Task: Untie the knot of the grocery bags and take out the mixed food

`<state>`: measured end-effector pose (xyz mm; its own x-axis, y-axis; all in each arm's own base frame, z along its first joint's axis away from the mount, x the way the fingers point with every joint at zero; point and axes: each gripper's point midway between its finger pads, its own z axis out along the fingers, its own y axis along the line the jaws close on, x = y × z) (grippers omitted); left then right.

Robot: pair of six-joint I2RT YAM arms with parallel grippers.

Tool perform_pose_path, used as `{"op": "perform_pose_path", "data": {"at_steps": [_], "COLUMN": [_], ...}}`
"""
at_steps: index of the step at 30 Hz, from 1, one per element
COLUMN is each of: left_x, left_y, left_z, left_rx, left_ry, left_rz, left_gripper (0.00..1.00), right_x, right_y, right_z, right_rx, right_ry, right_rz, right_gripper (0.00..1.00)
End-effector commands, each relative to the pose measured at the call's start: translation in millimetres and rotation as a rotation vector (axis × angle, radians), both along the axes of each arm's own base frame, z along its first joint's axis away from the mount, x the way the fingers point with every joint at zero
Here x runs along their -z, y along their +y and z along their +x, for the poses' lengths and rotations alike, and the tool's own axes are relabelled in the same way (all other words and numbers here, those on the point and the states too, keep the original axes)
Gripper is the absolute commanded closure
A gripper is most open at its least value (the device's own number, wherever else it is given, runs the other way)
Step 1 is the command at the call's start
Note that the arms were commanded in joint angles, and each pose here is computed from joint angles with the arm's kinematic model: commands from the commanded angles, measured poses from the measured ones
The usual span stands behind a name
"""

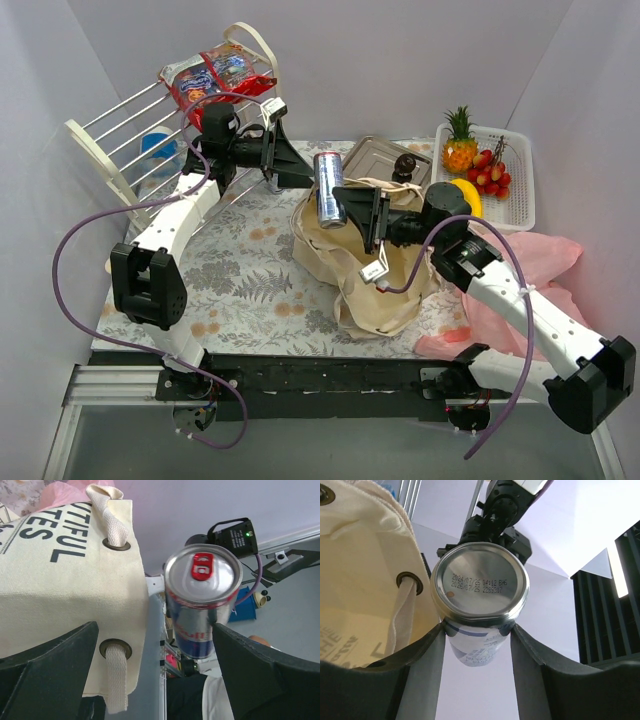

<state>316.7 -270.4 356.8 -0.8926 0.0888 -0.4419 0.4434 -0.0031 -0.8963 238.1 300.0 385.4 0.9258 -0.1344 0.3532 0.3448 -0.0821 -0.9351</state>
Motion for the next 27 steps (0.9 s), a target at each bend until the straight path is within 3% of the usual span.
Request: {"op": "perform_pose_path", "data": {"at_steps": [1,7,17,26,27], "left_x": [-27.9,-19.5,-20.3,-5.3,-3.5], "left_y": [6.8,9.1,1.2,0.9,0.8], "left_z": [-26.9,-33.0,-6.6,-10.9,-12.6], "left_rx": [0.078,0.111,0.078,0.092,0.096], "left_ry": [-0.052,-0.040,-0.062,-0.037,-0.034], "left_rz": [-0.040,-0.044,-0.048,-0.037,-0.037], "left_gripper": [0.02,0.02,0.05,0.32,0.39], "right_x": [-52.6,-51.0,-27.4,-20.1,-18.6], "right_y": [2.3,3.5,22.9,35.3,37.2], "right_z": [7.2,19.9,26.3,36.1,36.3], "right_rx": [0.033,0.083,0.059,0.068,0.065], "right_ry": [-0.214,-0.178,-0.143,-0.140,-0.137], "right_rz": [0.089,0.106,0.051,0.060,0.060], "right_gripper": [0.99,0.99,0.99,0.99,0.99]}}
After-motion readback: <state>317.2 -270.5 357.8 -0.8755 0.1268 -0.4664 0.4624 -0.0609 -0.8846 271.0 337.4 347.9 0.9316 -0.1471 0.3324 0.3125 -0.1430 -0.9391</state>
